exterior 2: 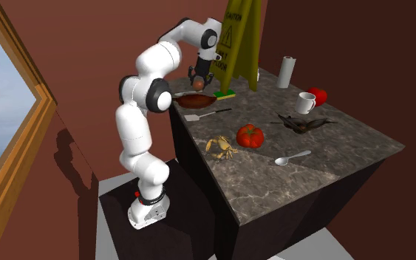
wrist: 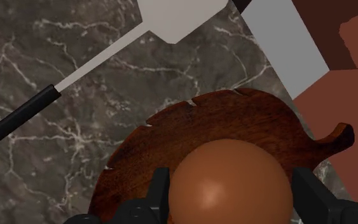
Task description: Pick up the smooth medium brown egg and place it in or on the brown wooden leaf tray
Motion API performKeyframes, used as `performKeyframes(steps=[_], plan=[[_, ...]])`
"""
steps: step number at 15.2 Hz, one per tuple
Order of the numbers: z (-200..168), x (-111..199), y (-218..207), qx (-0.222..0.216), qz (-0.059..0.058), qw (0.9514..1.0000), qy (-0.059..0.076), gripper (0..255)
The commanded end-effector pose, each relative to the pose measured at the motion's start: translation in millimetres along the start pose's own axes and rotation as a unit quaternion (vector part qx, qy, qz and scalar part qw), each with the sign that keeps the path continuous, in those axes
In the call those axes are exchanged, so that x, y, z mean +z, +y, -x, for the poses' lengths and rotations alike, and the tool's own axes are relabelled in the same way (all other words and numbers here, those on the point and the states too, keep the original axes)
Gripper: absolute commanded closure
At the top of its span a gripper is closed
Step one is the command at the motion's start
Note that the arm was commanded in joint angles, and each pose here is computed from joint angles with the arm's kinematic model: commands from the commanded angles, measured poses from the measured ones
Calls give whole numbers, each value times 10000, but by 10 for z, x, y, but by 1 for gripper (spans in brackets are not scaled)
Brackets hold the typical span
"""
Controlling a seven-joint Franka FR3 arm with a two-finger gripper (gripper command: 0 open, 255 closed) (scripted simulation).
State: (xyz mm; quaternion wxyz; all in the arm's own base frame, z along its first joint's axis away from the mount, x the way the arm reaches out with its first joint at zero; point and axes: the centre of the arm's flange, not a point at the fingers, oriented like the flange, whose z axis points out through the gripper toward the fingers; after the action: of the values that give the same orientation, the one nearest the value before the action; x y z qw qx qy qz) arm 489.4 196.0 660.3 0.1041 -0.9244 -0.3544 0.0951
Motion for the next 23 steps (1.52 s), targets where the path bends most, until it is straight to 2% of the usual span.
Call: performKeyframes(steps=[1,3,17,23], plan=[[-185,44,-206,8,-2,10000,1,255],[-375,87,-453,8,-2,10000,1,255],[-451,801,-260,8,-2,10000,1,255],[-451,801,-260,8,-2,10000,1,255]])
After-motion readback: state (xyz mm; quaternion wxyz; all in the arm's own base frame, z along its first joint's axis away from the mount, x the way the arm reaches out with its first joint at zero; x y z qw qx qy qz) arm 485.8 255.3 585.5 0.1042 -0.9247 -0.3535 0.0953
